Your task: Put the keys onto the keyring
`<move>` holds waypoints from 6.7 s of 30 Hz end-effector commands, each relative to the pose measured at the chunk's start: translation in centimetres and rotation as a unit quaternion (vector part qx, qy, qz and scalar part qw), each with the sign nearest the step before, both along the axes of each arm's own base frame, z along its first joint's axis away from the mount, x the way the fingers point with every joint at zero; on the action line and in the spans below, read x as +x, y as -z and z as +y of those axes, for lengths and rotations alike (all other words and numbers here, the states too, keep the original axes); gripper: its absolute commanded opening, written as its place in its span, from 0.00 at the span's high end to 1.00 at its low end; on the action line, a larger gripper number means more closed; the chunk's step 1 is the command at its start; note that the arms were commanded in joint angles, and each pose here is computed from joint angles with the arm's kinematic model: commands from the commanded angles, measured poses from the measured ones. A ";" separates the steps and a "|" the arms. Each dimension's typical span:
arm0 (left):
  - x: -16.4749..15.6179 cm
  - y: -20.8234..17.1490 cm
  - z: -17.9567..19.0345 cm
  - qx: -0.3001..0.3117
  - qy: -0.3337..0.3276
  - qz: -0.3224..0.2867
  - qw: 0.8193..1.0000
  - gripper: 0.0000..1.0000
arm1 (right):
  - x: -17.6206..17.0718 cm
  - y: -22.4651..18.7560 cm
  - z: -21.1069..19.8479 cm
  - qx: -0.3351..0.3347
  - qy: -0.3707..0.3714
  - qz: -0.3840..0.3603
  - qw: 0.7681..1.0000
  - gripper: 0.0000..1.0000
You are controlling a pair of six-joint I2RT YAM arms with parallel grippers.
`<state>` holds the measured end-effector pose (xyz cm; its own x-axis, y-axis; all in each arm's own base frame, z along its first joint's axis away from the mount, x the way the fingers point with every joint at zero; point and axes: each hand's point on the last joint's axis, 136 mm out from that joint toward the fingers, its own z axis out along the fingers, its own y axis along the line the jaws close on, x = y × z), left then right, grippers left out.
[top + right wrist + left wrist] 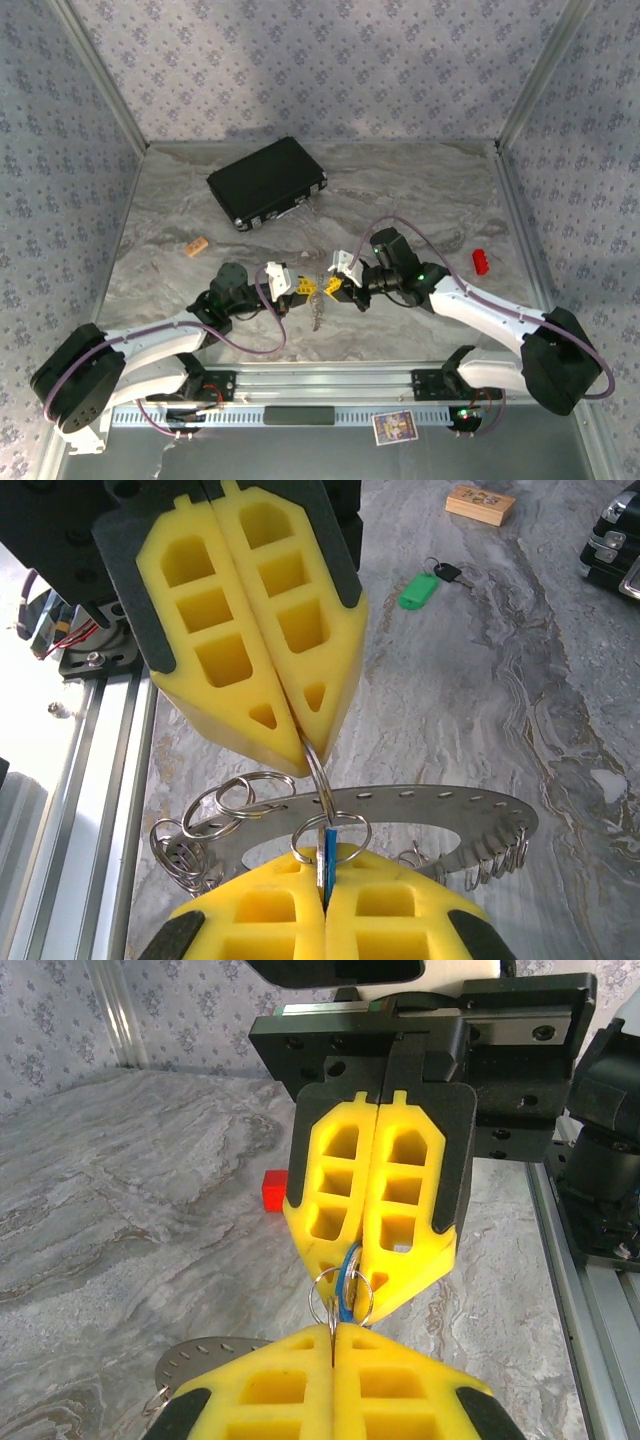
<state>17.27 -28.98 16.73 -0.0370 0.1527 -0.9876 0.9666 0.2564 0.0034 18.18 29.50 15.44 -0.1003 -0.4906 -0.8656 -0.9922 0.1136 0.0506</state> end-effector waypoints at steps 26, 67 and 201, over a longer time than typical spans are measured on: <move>0.1 -1.1 -0.4 -0.008 0.010 -0.017 1.000 1.00 | 0.1 0.7 1.0 -0.056 -0.018 -0.010 0.998 1.00; 0.5 -0.7 -0.3 0.007 0.000 -0.007 1.000 0.79 | 1.6 -5.1 -0.4 -0.051 0.037 -0.089 0.994 1.00; 7.5 2.9 19.5 -0.101 -0.558 0.356 0.743 0.13 | -1.9 10.7 2.4 -0.373 0.444 0.244 0.778 0.75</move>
<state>24.88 -10.09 14.26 -0.5617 -0.5041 -0.6560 -0.0855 0.8240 -0.5600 16.56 32.15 4.92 -0.8999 -0.4031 -0.1665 -0.4079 0.9130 -0.0057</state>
